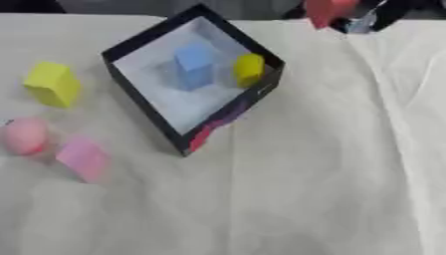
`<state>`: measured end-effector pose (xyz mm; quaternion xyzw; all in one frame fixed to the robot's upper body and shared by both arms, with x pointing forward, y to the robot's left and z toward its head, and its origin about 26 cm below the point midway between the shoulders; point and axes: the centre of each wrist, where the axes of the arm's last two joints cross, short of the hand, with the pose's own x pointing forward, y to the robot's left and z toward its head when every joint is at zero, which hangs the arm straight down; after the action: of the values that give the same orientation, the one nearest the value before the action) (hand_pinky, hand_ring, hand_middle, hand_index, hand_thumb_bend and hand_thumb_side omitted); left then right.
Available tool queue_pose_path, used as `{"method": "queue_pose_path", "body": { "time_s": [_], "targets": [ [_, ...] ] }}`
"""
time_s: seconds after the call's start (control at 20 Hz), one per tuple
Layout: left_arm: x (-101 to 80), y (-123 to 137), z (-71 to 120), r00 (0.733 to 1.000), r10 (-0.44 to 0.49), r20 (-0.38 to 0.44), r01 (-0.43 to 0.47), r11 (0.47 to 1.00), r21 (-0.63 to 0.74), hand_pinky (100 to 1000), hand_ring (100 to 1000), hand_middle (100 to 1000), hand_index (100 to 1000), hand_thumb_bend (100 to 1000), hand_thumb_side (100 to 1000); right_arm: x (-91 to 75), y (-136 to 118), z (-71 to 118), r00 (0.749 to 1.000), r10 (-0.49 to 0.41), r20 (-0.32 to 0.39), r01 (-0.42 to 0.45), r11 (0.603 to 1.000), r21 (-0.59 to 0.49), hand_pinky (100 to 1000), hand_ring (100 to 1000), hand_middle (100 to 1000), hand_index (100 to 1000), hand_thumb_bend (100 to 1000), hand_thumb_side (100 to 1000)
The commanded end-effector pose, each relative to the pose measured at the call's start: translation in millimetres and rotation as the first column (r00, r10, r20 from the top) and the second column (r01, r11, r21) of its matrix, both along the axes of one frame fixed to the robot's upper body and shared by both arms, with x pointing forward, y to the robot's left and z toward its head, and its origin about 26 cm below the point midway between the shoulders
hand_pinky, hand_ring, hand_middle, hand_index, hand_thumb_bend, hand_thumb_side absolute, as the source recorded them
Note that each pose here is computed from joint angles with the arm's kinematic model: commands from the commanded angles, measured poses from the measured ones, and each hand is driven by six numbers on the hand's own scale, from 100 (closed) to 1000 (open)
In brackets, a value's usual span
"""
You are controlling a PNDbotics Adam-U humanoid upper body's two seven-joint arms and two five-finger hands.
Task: Pick up objects on the table and place them in the box.
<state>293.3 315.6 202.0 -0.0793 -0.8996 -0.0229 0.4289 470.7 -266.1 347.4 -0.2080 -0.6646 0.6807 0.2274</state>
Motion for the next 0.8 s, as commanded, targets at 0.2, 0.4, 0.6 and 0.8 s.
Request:
{"method": "queue_pose_path", "body": {
  "time_s": [0.2,0.4,0.6,0.8],
  "targets": [
    [-4.5,8.7,16.1,0.994,0.008,0.111,-0.008,1.000,0.002,888,1000,850,790,100,649,0.7,44.9,6.9,0.981,0.191,0.032,-0.177,0.950,-0.257,770,562,399,561,100,307],
    [-5.1,11.6,19.4,0.990,0.011,0.140,-0.009,1.000,-0.016,889,1000,848,790,100,647,8.9,63.0,-8.2,0.981,0.192,0.018,-0.181,0.948,-0.262,768,561,399,561,100,309],
    [-5.2,13.5,23.3,0.987,0.012,0.162,-0.007,1.000,-0.029,890,1000,846,789,100,645,17.3,78.7,-27.2,0.984,0.176,-0.007,-0.171,0.950,-0.262,768,564,402,563,100,314],
    [-4.3,13.1,27.6,0.982,0.003,0.190,0.003,1.000,-0.031,891,1000,845,788,100,644,25.8,89.1,-49.6,0.991,0.131,-0.024,-0.133,0.953,-0.273,769,561,400,563,100,305]
  ]
}}
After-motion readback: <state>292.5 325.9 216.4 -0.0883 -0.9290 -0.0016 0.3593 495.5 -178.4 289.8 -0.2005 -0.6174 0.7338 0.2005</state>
